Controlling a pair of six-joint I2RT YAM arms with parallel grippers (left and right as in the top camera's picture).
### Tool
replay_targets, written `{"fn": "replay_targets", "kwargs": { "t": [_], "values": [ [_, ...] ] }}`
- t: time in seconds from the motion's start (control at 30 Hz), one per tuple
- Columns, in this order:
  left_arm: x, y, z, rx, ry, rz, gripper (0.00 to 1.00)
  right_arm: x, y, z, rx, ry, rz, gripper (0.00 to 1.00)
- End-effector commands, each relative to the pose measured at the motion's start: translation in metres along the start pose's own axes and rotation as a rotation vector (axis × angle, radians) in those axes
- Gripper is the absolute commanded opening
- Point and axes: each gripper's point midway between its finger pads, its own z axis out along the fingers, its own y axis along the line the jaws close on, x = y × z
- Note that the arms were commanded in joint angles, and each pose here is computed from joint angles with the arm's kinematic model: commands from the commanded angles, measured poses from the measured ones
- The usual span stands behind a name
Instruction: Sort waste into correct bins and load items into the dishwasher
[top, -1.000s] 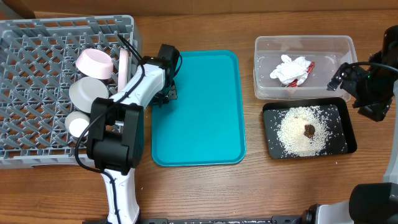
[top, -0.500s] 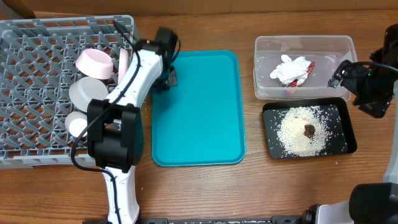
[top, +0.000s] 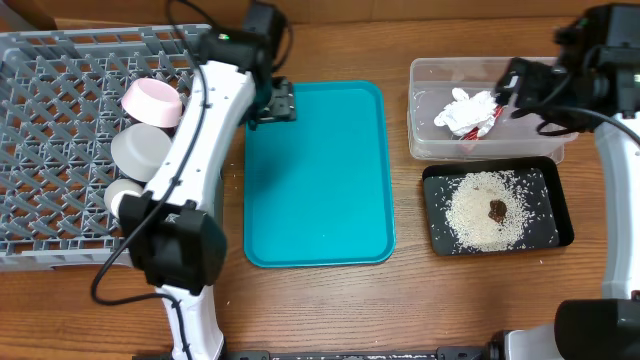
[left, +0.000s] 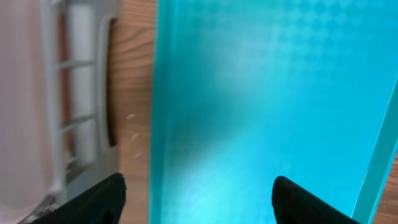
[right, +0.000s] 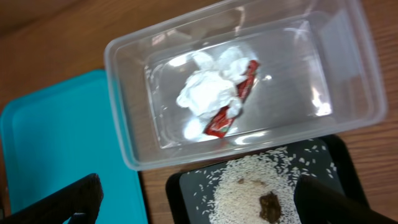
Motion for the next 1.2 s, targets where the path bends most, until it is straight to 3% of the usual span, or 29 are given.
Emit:
{"fn": "replay_targets", "kwargs": {
  "t": [0.0,0.3,0.57,0.77,0.87,0.93,1.17],
  "values": [
    [-0.002,0.024,-0.051,-0.027,-0.092,-0.021,0.78,0.003,0.014,0.004,-0.017,0.022,-0.08,1.0],
    [0.033,0.045,-0.102,-0.04,-0.109,-0.024,0.79,0.024,0.011,-0.007,-0.004,0.09,-0.059,1.0],
    [0.063,0.059,-0.114,-0.011,-0.2,-0.036,0.8,0.023,0.012,-0.041,-0.014,-0.049,-0.058,1.0],
    [0.099,0.075,-0.127,0.046,-0.363,-0.057,0.8,0.042,0.005,-0.062,-0.022,-0.172,-0.069,1.0],
    [0.118,0.083,-0.136,0.085,-0.46,-0.07,0.85,0.054,-0.001,-0.071,-0.015,-0.242,-0.073,1.0],
    [0.137,0.09,-0.142,0.124,-0.555,-0.082,0.99,0.066,-0.012,-0.079,0.017,-0.309,-0.071,1.0],
    [0.171,0.103,-0.142,0.169,-0.666,-0.097,1.0,0.082,-0.026,-0.093,0.075,-0.344,-0.061,1.0]
  ]
}}
